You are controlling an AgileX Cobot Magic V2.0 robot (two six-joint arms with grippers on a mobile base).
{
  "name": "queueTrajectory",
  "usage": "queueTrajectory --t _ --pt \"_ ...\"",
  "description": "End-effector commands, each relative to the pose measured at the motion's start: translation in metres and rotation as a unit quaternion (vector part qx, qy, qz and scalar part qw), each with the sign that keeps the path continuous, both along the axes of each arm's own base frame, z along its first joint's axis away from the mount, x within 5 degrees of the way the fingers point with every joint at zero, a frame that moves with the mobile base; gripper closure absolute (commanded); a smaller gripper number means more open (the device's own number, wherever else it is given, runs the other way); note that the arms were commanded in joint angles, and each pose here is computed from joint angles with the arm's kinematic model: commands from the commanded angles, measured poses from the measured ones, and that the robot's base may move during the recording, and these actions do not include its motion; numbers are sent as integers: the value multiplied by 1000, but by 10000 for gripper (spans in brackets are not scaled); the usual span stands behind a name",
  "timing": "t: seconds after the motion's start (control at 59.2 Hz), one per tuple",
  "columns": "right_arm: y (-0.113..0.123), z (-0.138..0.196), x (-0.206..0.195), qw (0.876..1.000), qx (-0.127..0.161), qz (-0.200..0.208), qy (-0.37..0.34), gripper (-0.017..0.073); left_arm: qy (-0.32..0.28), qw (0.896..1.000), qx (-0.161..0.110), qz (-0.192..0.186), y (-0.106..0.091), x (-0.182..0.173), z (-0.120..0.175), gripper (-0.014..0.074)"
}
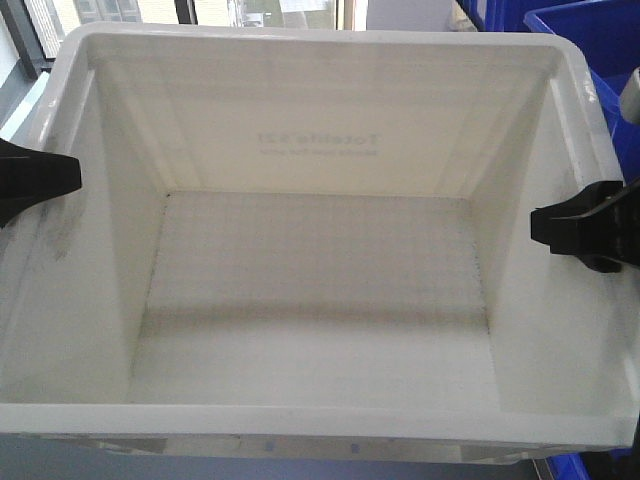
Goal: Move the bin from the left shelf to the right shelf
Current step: 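Carry the held tote toward the other shelf with both grippers, then hold the tote rims steady in both grippers while the base turns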
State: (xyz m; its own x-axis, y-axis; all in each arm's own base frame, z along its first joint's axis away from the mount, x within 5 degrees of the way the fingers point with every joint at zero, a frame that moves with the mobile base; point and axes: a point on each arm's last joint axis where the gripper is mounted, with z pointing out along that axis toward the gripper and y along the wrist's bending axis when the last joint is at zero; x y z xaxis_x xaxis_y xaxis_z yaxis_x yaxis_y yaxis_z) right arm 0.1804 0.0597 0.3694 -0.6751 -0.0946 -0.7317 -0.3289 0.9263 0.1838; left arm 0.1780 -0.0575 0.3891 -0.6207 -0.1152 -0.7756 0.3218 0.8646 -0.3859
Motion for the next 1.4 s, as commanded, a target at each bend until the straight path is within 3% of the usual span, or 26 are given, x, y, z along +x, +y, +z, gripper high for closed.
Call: queueTrajectory --t 0.0,1.385 --pt "9 26 0 994 86 2 -64 564 -46 995 -84 -14 -9 -7 26 600" --pt "9 26 0 994 86 2 -64 564 -46 995 -84 -14 -9 -7 26 600"
